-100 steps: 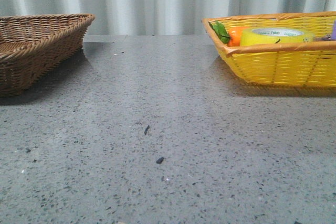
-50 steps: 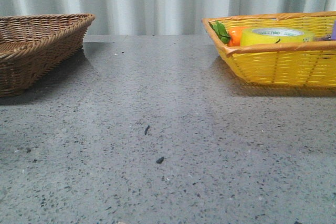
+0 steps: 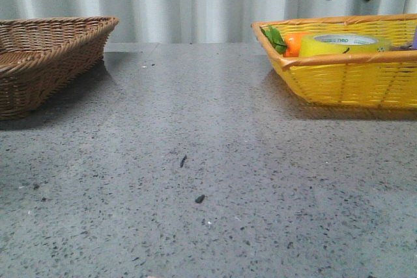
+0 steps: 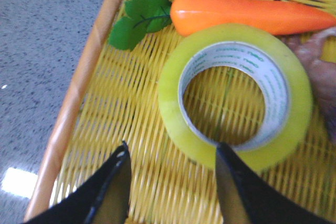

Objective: Transfer tape with both arms
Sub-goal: 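Lower the right gripper into the yellow basket over the yellow tape roll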

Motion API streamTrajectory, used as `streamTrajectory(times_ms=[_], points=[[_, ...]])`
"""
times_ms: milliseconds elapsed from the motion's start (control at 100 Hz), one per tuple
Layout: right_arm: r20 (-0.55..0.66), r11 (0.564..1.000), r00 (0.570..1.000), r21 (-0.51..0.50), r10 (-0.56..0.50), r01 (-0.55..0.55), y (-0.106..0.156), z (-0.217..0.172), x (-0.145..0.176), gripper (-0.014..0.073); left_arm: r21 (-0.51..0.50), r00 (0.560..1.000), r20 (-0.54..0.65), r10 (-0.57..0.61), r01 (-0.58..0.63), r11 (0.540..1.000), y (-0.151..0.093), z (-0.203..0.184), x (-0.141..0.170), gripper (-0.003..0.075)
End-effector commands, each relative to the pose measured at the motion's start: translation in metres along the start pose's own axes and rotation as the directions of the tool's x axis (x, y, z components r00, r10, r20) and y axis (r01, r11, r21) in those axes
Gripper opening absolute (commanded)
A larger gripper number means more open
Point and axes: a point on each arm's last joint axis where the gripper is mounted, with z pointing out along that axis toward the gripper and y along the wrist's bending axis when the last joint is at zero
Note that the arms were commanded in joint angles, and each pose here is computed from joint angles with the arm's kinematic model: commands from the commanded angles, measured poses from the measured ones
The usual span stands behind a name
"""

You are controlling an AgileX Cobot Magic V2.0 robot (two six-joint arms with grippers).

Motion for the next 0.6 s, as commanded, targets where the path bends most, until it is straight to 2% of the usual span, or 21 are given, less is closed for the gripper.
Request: streamTrajectory(times_ms=[0,300,370,460,590], points=[[0.088,1.0,0.996,0.007,-0.021,0.021,0.0,-0.002,-0.017,0.0306,0.017,0.996,0.093,-0.01,0.009,1.0,-0.004,-0.003,-0.016,0.0471],[-0.021,1.0,1.0,0.011,-0.015,0.015,-0.003,0.056,-0.01,0.0291,0.018,0.997,0.08,-0.01,0.009,1.0,-0.004,-0.003,-0.015,0.0471],[-0.023,1.0,1.0,0.011,-0.014,0.015,-0.003,0.057,-0.01,0.0187,0.019,0.997,0.073,-0.01,0.009,1.0,-0.004,-0.003,-0.014,0.0471],[0.001,1.0,1.0,0.01,-0.016,0.016,-0.003,0.047,-0.015,-0.0071,0.02,0.998,0.059,-0.01,0.009,1.0,-0.005,-0.003,-0.013,0.0471],[0.133,1.0,0.991,0.005,-0.024,0.024,0.001,0.005,-0.037,-0.0051,0.02,0.999,0.046,-0.01,0.009,1.0,-0.004,-0.002,-0.011,0.0471]])
